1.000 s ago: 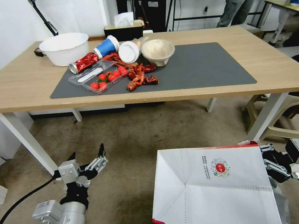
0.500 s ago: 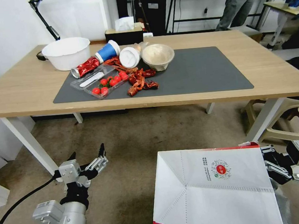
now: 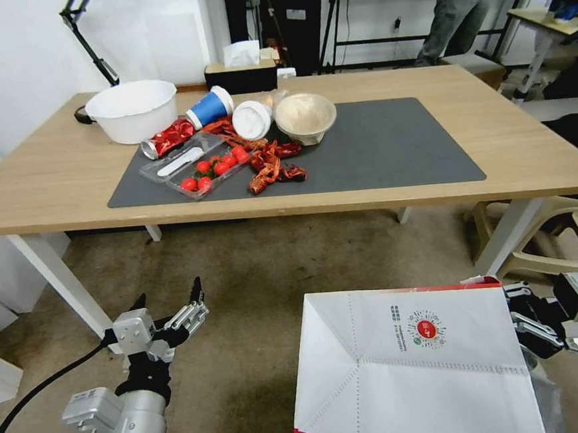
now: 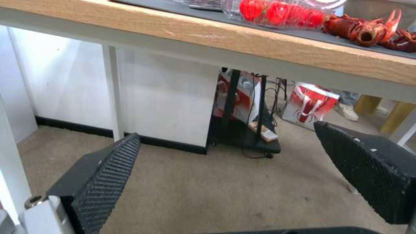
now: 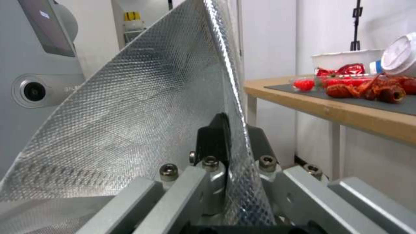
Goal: Pick up the food delivery bag from the floor and place it on the table.
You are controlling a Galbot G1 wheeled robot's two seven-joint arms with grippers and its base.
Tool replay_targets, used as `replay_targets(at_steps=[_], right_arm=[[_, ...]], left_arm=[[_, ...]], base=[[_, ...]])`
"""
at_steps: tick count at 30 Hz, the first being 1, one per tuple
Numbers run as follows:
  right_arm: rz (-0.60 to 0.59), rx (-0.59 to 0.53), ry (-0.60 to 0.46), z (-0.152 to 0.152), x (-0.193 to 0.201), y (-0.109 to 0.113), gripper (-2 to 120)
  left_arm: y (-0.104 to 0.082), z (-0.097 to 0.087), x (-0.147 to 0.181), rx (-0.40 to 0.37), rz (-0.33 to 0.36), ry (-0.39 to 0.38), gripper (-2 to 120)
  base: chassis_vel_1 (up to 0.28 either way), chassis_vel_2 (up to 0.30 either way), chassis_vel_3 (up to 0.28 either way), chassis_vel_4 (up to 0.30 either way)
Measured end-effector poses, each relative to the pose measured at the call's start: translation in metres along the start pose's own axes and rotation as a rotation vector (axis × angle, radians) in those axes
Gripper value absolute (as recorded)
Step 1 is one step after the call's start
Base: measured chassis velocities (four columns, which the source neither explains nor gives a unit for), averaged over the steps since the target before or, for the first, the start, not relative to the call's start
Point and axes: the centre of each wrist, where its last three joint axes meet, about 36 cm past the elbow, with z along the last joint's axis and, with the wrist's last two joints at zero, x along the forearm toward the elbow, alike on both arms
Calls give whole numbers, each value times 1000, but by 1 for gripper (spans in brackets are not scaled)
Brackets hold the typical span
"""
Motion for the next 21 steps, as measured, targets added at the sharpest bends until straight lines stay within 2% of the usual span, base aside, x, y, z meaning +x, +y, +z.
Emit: replay_targets(at_steps=[21], right_arm=[[-5, 3, 0, 0, -2, 1, 0]], left_arm=[[0, -1, 1, -6, 5, -1, 100]], base=[[0, 0, 0, 0]])
